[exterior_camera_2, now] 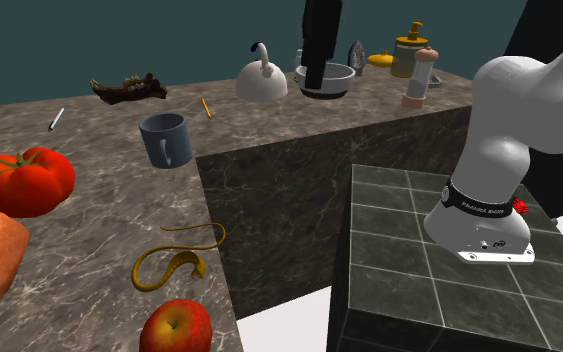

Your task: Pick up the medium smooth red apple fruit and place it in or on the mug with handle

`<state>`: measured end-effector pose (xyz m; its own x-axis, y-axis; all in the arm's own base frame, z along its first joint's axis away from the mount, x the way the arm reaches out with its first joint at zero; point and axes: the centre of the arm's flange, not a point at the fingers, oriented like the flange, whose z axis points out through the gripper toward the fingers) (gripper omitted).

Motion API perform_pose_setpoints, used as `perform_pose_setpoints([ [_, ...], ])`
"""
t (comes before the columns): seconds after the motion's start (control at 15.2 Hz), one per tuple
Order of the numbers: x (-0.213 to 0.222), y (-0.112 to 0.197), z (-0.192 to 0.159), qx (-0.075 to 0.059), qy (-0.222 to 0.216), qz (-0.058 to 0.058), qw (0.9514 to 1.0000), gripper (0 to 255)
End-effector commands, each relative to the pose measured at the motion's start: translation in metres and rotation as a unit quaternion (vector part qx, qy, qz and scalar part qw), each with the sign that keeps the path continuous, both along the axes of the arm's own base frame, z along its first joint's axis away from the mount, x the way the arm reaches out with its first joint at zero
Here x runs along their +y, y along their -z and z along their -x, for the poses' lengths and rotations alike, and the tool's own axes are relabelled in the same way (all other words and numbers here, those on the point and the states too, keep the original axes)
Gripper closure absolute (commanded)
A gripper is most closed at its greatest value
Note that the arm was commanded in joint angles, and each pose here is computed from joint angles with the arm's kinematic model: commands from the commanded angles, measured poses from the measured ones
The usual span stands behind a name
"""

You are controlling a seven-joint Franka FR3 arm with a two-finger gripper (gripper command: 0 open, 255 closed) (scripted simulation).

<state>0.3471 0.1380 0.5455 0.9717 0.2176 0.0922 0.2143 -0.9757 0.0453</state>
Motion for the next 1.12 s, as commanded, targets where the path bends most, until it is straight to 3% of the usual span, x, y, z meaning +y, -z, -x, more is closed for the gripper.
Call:
perform_pose_setpoints([
  [0.0, 0.024, 0.013, -0.006, 0.002, 0.000, 0.001, 1.0000, 0],
  [1.06, 0.208, 0.113, -0.059, 0.022, -0.005, 0.013, 0.9997, 0],
])
